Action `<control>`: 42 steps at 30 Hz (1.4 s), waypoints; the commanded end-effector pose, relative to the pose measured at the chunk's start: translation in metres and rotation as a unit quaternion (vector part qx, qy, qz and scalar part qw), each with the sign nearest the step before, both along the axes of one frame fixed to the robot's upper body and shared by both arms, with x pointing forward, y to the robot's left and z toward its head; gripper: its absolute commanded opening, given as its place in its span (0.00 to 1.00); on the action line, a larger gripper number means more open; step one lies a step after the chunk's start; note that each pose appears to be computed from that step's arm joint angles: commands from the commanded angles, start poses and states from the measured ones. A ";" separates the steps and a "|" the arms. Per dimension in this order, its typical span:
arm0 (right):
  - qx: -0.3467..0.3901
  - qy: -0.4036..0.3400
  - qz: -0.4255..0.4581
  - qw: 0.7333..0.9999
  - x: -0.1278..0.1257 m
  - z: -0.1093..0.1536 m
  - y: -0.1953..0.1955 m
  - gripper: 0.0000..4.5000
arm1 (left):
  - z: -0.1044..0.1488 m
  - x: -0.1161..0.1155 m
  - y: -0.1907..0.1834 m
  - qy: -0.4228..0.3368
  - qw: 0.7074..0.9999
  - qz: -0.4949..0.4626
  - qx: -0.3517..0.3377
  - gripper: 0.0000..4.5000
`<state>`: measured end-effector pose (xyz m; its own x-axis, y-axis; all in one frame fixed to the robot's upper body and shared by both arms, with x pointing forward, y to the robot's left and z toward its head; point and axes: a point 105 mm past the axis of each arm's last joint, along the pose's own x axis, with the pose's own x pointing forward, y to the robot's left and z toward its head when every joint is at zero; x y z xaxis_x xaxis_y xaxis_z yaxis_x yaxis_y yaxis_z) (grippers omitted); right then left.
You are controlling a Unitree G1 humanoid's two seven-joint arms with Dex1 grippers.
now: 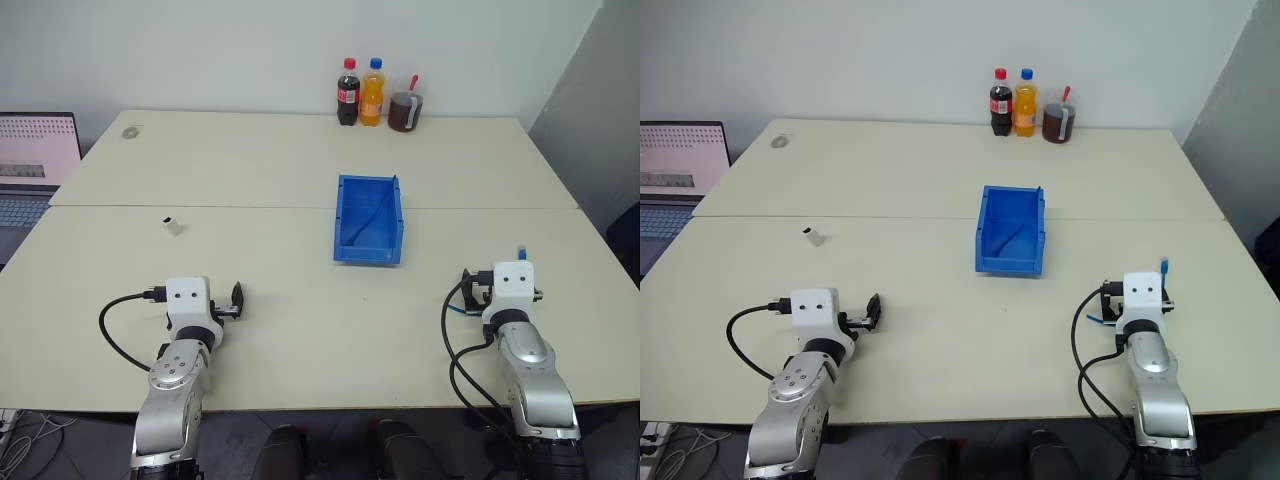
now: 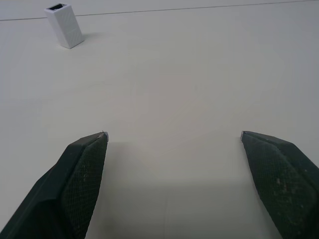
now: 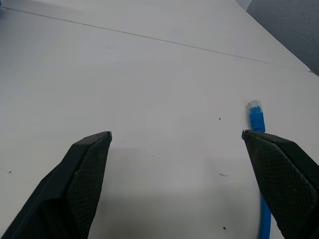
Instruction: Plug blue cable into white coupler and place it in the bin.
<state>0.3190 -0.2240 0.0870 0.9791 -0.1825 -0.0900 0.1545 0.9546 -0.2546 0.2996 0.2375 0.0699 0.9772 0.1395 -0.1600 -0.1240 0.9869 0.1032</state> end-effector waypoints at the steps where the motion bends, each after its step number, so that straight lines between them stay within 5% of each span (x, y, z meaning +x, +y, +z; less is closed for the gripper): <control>1: -0.013 -0.034 -0.009 0.999 -0.002 0.019 -0.005 0.99 | 0.008 0.003 0.000 -0.018 1.000 0.000 0.005 1.00; 10: -0.020 -0.039 -0.016 0.999 -0.004 0.024 -0.011 0.99 | 0.020 0.009 -0.004 -0.033 0.999 -0.032 0.002 1.00; 15: -0.035 -0.046 -0.018 0.998 -0.005 0.038 -0.022 0.99 | 0.065 0.033 -0.046 -0.082 0.978 -0.189 0.045 1.00; 18: -0.028 -0.045 -0.028 0.998 -0.001 0.046 -0.031 0.99 | 0.101 0.044 -0.094 -0.114 0.936 -0.330 0.054 1.00; 22: -0.042 -0.020 -0.029 0.998 0.011 0.044 -0.046 0.99 | 0.145 0.041 -0.160 -0.151 0.846 -0.506 0.081 1.00; 30: -0.015 0.039 -0.035 0.999 0.028 0.025 -0.082 0.99 | 0.150 0.019 -0.227 -0.126 0.692 -0.704 0.098 1.00; 35: 0.021 0.055 0.002 0.998 0.038 0.021 -0.084 0.99 | 0.154 0.021 -0.245 -0.137 0.663 -0.728 0.105 1.00; 42: 0.078 0.084 -0.016 0.993 0.038 0.005 -0.097 0.95 | 0.151 0.026 -0.249 -0.142 0.669 -0.723 0.097 1.00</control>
<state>0.3591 -0.3117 0.0870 0.9428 -0.1647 -0.2899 0.1255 0.9808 -0.1490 0.3292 -0.0095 0.2091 0.1088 -0.9907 -0.0812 0.9220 0.0701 0.3807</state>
